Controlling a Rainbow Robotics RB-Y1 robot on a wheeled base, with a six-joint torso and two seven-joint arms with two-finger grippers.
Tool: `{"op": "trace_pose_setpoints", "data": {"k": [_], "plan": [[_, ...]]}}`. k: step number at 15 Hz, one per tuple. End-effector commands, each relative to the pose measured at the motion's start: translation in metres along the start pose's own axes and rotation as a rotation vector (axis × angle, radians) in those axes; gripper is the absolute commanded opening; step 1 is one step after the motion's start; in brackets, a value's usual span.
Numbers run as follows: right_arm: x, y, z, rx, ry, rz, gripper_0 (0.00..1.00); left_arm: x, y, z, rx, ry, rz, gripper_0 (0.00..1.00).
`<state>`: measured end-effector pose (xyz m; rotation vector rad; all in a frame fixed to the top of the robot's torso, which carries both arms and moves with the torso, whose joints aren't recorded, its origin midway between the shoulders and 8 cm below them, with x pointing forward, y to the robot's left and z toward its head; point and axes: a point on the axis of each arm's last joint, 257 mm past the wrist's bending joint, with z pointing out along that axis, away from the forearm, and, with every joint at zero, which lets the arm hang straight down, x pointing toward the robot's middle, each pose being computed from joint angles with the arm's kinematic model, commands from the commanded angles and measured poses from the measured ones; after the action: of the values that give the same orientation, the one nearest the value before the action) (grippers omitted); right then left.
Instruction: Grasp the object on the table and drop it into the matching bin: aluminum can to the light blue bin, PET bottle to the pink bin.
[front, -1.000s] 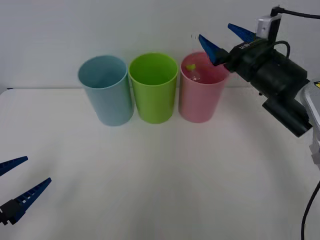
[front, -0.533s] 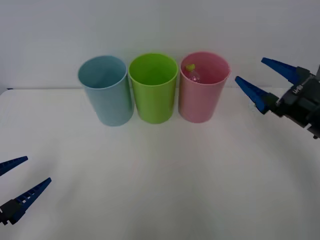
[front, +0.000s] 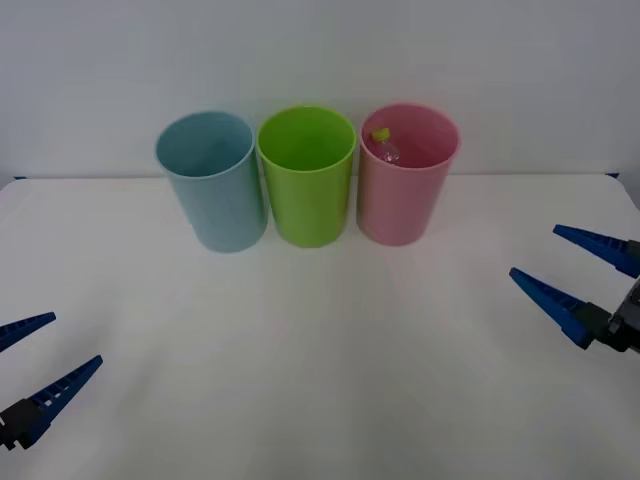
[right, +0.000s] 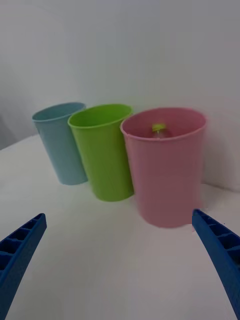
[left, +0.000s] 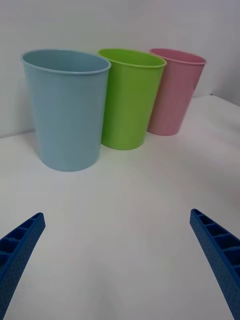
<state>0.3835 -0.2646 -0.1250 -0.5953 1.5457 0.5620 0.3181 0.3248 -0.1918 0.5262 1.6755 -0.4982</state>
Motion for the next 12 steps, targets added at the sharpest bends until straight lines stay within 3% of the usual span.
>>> {"op": "trace_pose_setpoints", "data": {"k": [1,9,12], "plan": [[0.016,0.009,-0.008,0.001,0.045,-0.019,1.00,0.000,0.000,0.000,0.000,0.000,0.000,1.00],[0.038,0.052,-0.029,-0.184,0.156,-0.076,1.00,0.000,0.000,0.000,0.000,0.000,0.000,1.00],[0.044,0.052,-0.032,-0.188,0.185,-0.079,1.00,0.000,0.000,0.000,0.000,0.000,0.000,1.00]]}}
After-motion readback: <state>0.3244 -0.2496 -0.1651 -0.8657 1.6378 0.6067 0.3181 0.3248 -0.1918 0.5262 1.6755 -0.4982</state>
